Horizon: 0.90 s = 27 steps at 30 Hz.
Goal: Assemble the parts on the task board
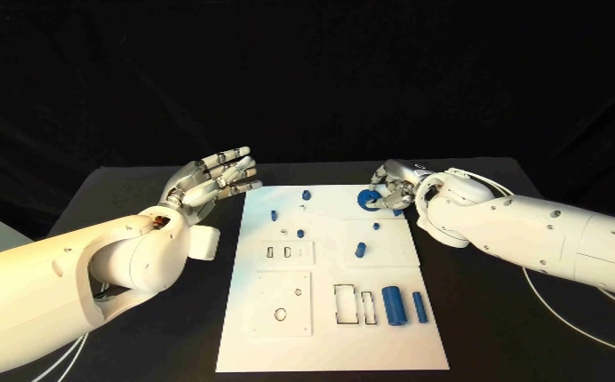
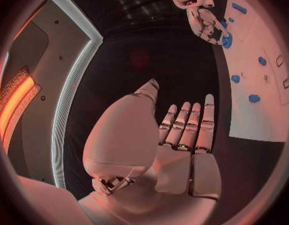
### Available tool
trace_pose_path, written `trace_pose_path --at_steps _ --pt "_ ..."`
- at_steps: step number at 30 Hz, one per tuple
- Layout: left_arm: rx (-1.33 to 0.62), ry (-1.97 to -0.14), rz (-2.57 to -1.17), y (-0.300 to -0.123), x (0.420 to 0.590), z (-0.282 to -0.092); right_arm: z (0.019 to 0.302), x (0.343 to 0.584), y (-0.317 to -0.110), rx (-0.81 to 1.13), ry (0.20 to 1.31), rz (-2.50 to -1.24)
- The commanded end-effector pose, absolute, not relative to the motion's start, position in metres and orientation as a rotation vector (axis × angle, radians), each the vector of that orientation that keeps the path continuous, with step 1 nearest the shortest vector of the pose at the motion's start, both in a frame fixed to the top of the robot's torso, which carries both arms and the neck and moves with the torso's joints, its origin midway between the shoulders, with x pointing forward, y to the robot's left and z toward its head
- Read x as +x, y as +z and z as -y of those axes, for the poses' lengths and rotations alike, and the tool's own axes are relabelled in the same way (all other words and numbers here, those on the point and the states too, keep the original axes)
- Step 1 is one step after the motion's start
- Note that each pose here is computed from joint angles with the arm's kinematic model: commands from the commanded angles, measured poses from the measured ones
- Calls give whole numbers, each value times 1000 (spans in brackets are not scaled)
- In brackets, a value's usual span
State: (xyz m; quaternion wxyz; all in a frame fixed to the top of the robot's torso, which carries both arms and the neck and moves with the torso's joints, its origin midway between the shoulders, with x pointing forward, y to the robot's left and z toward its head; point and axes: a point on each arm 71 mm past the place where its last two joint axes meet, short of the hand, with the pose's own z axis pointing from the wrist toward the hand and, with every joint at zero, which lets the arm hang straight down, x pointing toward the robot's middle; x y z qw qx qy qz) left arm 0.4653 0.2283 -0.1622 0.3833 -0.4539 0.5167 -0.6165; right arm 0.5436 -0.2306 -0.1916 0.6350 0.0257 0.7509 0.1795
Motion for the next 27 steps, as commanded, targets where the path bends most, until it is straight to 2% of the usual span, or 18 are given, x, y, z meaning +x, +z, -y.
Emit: trace_pose_path --at_steps 1,7,17,27 --pt "-1152 -1598 -1329 -161 465 -226 231 542 -198 53 410 -1761" --pt "-1153 -1598 -1330 -161 465 -226 229 542 -196 51 442 -1738" --pt "-1152 -1590 -1337 -162 466 -226 215 537 -187 -13 509 -1614" --pt "-1150 -1588 -1332 -162 466 -225 178 519 -173 -140 566 -1507"
